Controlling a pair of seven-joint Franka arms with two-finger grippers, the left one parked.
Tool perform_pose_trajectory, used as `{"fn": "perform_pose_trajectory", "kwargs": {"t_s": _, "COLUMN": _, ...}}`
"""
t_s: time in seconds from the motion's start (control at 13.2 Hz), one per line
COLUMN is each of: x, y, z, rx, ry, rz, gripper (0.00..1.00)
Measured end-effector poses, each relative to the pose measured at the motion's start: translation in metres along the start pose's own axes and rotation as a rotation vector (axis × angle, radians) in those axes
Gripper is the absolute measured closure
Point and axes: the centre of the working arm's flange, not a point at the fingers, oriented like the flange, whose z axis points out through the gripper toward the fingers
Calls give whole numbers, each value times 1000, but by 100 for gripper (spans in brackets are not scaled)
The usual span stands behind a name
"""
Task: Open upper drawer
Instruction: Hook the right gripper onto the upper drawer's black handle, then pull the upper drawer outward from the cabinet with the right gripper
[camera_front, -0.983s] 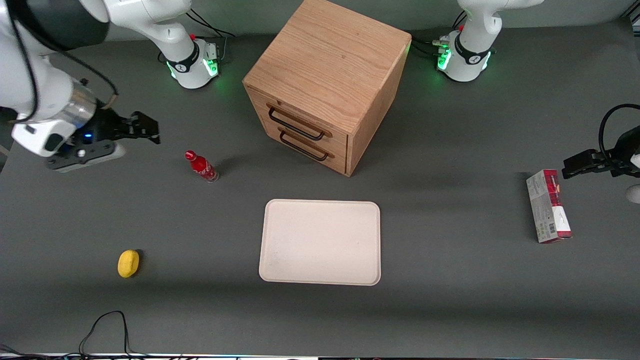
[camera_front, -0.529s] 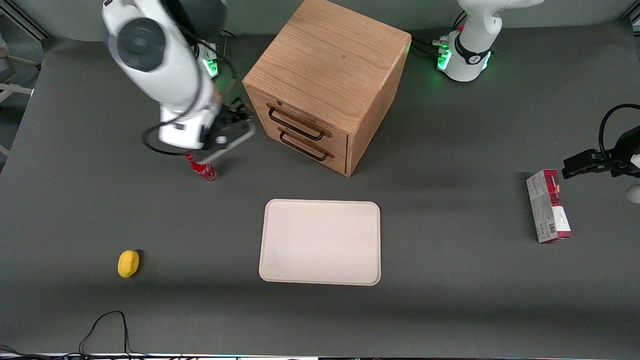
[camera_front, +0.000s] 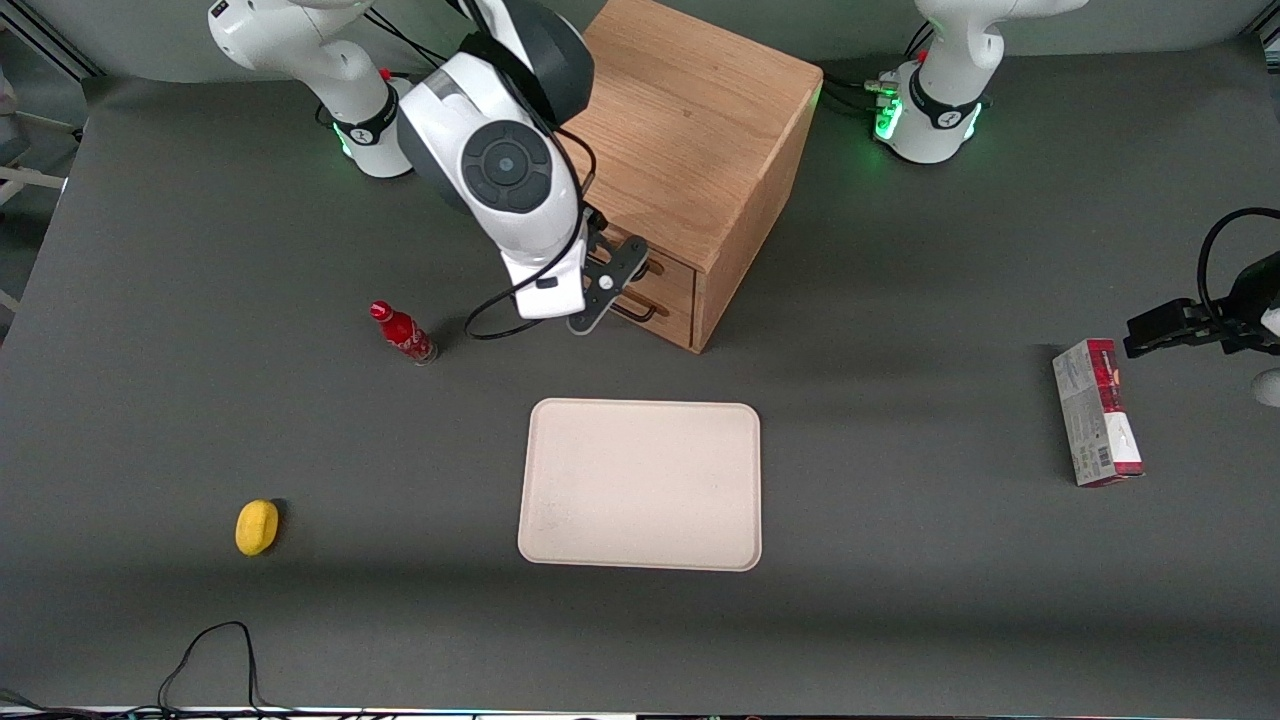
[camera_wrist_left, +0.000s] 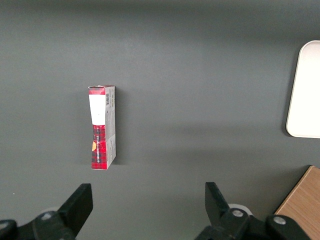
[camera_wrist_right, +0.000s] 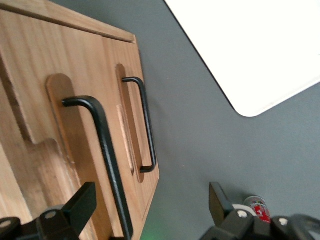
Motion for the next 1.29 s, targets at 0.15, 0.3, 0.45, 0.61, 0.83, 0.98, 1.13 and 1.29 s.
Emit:
{"fn": "perform_pose_trajectory", "kwargs": {"t_s": 0.15, "x": 3, "y": -6, "z": 9, "rx": 2, "ry": -17, "rz": -16, "gripper": 0}}
{"fn": "perform_pose_trajectory", "kwargs": {"t_s": 0.3, "x": 5, "y": -7, "z": 23, "rx": 8, "ry": -45, "rz": -22, "gripper": 0}}
{"fn": "perform_pose_trajectory", "kwargs": {"t_s": 0.45, "x": 4, "y": -7, "z": 23, "rx": 14, "ry": -50, "rz": -45, "gripper": 0}}
{"fn": "perform_pose_trajectory", "kwargs": {"t_s": 0.61, "x": 4, "y": -7, "z": 24, "rx": 16, "ry": -52, "rz": -57, "gripper": 0}}
{"fn": "perform_pose_trajectory", "kwargs": {"t_s": 0.83, "x": 3, "y": -3, "z": 25, "rx": 19, "ry": -54, "rz": -61, "gripper": 0}}
{"fn": "perform_pose_trajectory", "kwargs": {"t_s": 0.98, "x": 1, "y": 4, "z": 32, "rx": 23, "ry": -68, "rz": -78, "gripper": 0}}
{"fn": "perform_pose_trajectory", "kwargs": {"t_s": 1.13, "x": -1, "y": 9, "z": 42, "rx": 30, "ry": -87, "rz": -79, "gripper": 0}}
{"fn": "perform_pose_trajectory", "kwargs": {"t_s": 1.29, "x": -1, "y": 10, "z": 49, "rx": 31, "ry": -91, "rz": -77, "gripper": 0}}
